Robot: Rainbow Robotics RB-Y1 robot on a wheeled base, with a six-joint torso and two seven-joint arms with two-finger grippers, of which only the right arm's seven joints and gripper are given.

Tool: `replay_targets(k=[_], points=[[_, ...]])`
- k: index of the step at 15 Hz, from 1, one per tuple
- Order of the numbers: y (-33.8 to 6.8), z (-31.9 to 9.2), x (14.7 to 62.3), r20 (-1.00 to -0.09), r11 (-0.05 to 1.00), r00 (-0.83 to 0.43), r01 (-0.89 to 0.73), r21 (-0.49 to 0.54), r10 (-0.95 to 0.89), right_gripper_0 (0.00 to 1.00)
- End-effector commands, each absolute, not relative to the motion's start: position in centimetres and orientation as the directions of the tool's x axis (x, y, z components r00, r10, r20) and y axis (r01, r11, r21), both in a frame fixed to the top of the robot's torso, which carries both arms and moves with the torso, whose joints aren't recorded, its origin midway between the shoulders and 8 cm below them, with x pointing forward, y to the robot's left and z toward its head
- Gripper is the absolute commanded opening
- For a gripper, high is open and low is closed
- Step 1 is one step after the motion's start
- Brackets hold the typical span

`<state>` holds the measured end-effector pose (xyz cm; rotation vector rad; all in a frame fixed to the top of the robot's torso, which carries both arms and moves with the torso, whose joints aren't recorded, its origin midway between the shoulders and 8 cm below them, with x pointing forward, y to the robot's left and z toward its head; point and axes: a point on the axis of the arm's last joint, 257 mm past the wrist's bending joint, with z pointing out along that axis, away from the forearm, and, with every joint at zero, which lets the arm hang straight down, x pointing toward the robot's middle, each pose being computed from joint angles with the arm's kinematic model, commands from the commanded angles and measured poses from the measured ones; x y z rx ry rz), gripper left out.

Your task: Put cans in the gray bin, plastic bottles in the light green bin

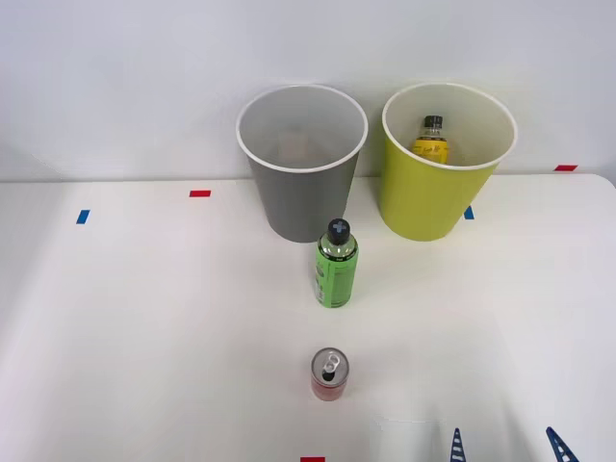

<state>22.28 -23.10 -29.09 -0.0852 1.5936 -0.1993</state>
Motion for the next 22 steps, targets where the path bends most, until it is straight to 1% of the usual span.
replay_targets(k=[1, 22], points=[[-23.10, -29.09, 22.28, -0.983, 0.981, -0.035, 0.069, -0.181, -0.179, 1.00], [-23.10, -29.09, 22.28, -0.983, 0.981, -0.035, 0.069, -0.181, -0.179, 1.00]])
